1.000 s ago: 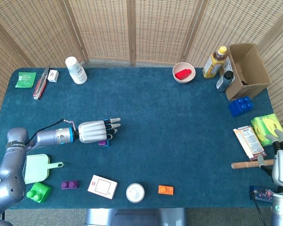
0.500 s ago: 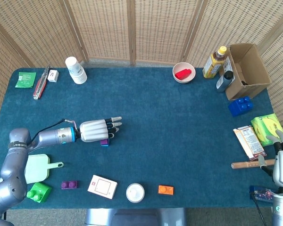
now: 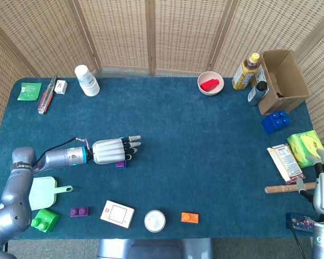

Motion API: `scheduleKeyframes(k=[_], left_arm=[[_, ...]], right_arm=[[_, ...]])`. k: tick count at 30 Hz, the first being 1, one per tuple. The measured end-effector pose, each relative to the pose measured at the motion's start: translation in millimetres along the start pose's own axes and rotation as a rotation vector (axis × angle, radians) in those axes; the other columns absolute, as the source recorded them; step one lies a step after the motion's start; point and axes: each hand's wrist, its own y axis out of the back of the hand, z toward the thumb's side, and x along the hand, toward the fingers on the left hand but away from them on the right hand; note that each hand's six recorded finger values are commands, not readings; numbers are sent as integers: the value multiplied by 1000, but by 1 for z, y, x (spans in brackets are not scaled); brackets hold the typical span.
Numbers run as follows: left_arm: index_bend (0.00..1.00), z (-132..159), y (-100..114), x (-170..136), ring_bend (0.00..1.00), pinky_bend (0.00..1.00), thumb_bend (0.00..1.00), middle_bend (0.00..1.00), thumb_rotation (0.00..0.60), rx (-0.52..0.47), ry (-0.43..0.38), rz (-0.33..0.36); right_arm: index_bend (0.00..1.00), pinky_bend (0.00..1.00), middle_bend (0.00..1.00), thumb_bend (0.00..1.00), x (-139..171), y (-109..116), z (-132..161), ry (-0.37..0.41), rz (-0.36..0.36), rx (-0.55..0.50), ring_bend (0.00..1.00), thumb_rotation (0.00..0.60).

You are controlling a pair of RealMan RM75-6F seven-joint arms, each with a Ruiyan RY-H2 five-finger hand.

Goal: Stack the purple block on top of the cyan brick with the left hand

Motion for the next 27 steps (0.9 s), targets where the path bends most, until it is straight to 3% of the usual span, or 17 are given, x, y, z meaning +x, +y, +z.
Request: scheduleKeyframes(k=[27], left_arm=[[605,-2,-3,2,126,0,359,272,600,-23,26,-8]], right_arm=[[271,146,172,278,0,0,-1,-4,-1,0,0,600]])
